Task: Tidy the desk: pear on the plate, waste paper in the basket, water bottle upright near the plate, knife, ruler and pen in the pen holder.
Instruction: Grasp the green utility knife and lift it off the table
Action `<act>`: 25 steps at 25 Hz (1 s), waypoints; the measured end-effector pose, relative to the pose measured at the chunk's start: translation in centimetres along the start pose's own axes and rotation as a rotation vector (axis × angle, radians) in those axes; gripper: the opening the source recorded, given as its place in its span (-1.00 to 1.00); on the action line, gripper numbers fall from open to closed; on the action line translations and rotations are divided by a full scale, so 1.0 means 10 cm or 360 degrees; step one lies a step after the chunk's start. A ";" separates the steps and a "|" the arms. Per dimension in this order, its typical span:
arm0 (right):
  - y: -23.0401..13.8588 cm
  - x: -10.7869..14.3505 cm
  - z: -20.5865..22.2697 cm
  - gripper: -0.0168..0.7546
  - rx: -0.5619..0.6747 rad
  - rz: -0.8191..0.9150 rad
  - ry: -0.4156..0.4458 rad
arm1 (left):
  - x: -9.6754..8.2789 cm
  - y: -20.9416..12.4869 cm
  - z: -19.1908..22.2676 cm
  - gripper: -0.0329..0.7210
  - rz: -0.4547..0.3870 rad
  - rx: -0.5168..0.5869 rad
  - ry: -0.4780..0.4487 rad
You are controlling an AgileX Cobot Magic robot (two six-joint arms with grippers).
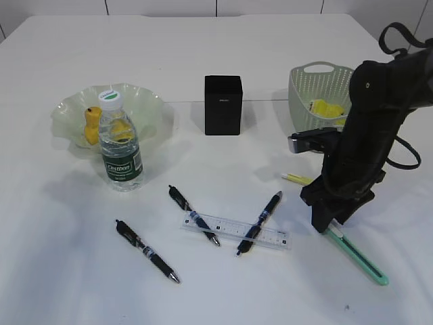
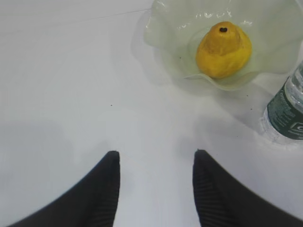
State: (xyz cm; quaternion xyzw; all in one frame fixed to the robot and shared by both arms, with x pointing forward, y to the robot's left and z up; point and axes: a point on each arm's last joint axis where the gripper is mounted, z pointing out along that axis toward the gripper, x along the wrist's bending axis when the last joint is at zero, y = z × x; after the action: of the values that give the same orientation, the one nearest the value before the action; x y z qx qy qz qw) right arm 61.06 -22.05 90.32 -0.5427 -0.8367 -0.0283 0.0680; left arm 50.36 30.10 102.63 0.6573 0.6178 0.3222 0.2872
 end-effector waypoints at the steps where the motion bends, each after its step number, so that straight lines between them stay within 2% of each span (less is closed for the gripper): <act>1: 0.00 0.00 0.00 0.01 0.0009 -0.0001 0.0000 | 0.00 0.00 0.00 0.02 0.0000 0.0000 0.0000; 7: -0.02 -0.02 0.05 0.01 0.0060 -0.0014 -0.0009 | 0.00 0.00 0.00 0.02 0.0000 0.0000 0.0000; 18: -0.05 -0.10 0.05 0.01 0.0105 0.0000 -0.0151 | 0.00 0.00 0.00 0.02 0.0000 0.0000 0.0000; 25: -0.04 -0.09 0.05 0.01 0.0094 0.0022 -0.0136 | 0.00 0.00 0.00 0.02 0.0000 0.0000 0.0000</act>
State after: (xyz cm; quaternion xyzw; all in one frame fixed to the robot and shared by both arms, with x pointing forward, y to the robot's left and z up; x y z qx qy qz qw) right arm 61.01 -22.95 89.68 -0.5468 -0.8356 0.0201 0.0483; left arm 50.36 30.10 102.63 0.6573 0.6178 0.3222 0.2872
